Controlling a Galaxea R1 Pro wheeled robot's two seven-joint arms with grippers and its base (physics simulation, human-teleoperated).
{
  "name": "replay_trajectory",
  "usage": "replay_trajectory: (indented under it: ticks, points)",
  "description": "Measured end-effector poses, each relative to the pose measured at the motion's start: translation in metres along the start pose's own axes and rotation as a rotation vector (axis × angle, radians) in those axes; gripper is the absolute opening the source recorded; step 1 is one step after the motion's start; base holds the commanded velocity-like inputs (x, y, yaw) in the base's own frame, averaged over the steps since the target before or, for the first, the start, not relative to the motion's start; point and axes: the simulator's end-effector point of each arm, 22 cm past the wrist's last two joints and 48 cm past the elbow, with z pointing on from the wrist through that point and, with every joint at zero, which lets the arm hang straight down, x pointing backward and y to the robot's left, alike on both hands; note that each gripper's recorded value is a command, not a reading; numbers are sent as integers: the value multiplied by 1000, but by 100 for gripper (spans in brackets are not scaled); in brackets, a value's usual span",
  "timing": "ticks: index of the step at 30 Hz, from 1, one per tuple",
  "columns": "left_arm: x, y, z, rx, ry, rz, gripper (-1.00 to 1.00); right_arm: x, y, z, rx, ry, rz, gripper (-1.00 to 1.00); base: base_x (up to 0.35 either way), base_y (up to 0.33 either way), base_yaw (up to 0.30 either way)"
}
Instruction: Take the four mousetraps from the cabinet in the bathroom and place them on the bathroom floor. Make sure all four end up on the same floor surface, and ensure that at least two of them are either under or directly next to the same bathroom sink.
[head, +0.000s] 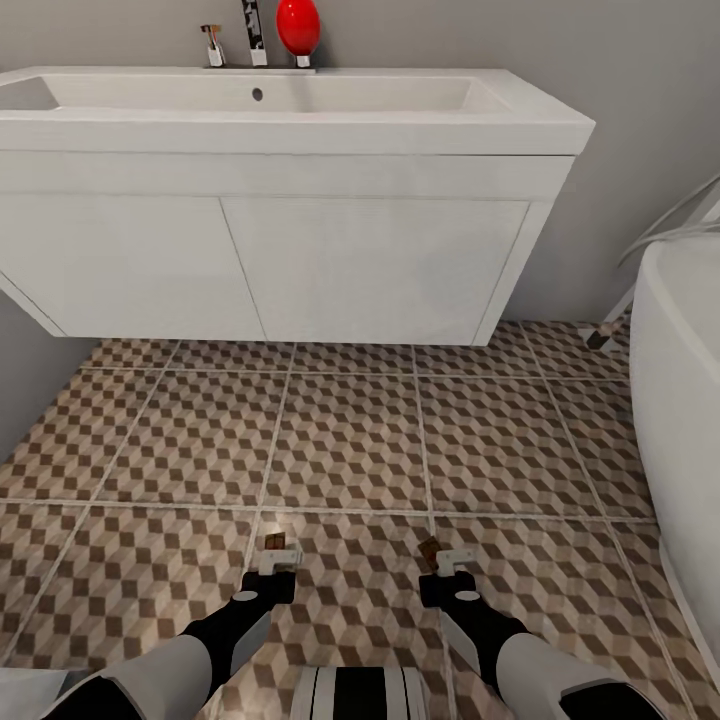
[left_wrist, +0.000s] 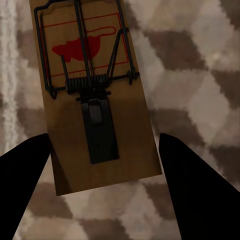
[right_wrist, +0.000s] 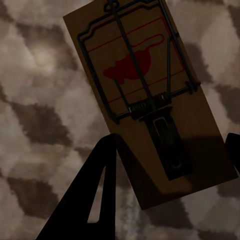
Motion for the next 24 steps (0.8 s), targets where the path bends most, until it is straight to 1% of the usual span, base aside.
replay_trajectory:
  ticks: [4, 10, 24]
  points:
    - [0, 0, 0, 0, 0, 0, -100, 0, 0, 0, 0, -1, -1, -100, 0, 0, 0]
    - [14, -1, 6, 1, 25, 0, -100, 12, 1, 7, -2, 22, -3, -100, 0, 0, 0]
    - [14, 0, 7, 0, 26, 0, -100, 11, 1, 7, -3, 18, -8, -100, 0, 0, 0]
